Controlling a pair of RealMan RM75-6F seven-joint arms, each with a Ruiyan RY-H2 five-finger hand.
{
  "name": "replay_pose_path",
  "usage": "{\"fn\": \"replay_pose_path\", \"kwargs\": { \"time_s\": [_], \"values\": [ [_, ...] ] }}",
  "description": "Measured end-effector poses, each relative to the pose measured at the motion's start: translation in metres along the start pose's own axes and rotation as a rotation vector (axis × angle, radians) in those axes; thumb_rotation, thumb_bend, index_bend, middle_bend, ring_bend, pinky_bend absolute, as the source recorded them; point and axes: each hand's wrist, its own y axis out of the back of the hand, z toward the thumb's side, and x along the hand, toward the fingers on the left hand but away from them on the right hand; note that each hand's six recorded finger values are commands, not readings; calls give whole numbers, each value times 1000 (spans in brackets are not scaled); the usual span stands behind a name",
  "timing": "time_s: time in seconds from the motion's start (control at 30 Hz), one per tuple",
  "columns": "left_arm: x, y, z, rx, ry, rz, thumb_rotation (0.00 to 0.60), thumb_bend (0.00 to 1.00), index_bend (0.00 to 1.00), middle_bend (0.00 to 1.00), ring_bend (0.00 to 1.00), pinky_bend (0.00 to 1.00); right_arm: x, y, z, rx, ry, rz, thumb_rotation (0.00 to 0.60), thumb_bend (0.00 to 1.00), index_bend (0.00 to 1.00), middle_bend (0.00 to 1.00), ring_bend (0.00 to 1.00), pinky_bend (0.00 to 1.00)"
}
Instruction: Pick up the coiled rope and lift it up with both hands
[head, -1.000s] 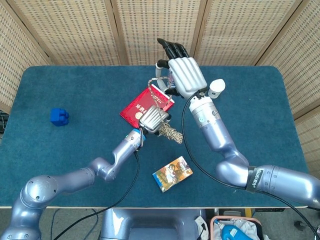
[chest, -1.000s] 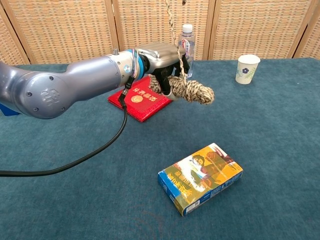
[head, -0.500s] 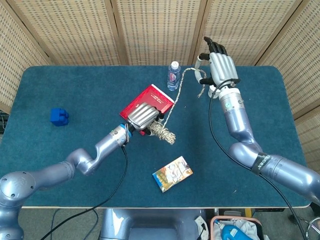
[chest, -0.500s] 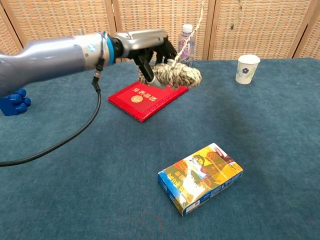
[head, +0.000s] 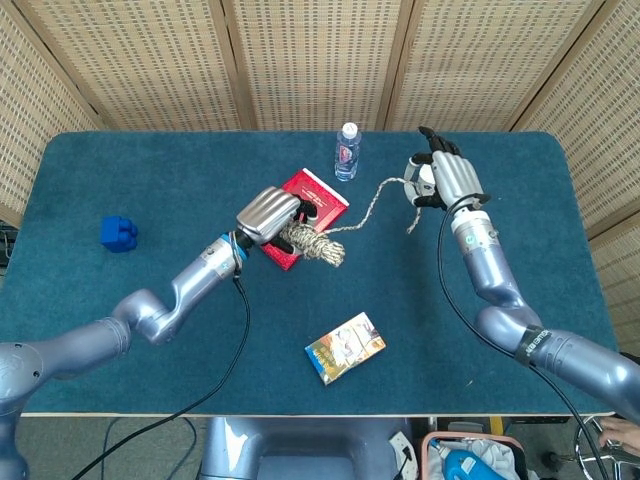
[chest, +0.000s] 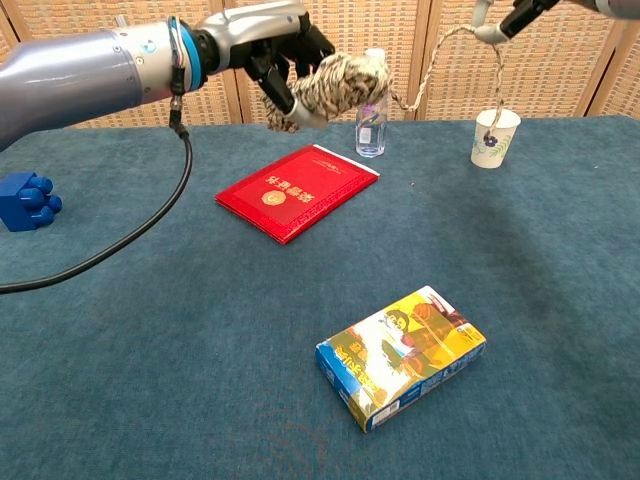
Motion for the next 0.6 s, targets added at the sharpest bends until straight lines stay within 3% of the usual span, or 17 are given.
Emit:
{"fn": "replay_pose_path", "kwargs": {
  "time_s": [0.27, 0.6],
  "values": [
    [12, 18, 1, -61, 67, 92, 600, 595, 814, 649, 528, 672, 19, -34, -5, 36, 49, 79, 600, 461, 686, 0, 0, 0],
    [21, 30, 4, -27, 148, 182, 600, 595, 819, 649, 528, 672, 49, -59, 0, 36, 115, 120, 600, 461, 690, 0, 0, 0]
  ]
}}
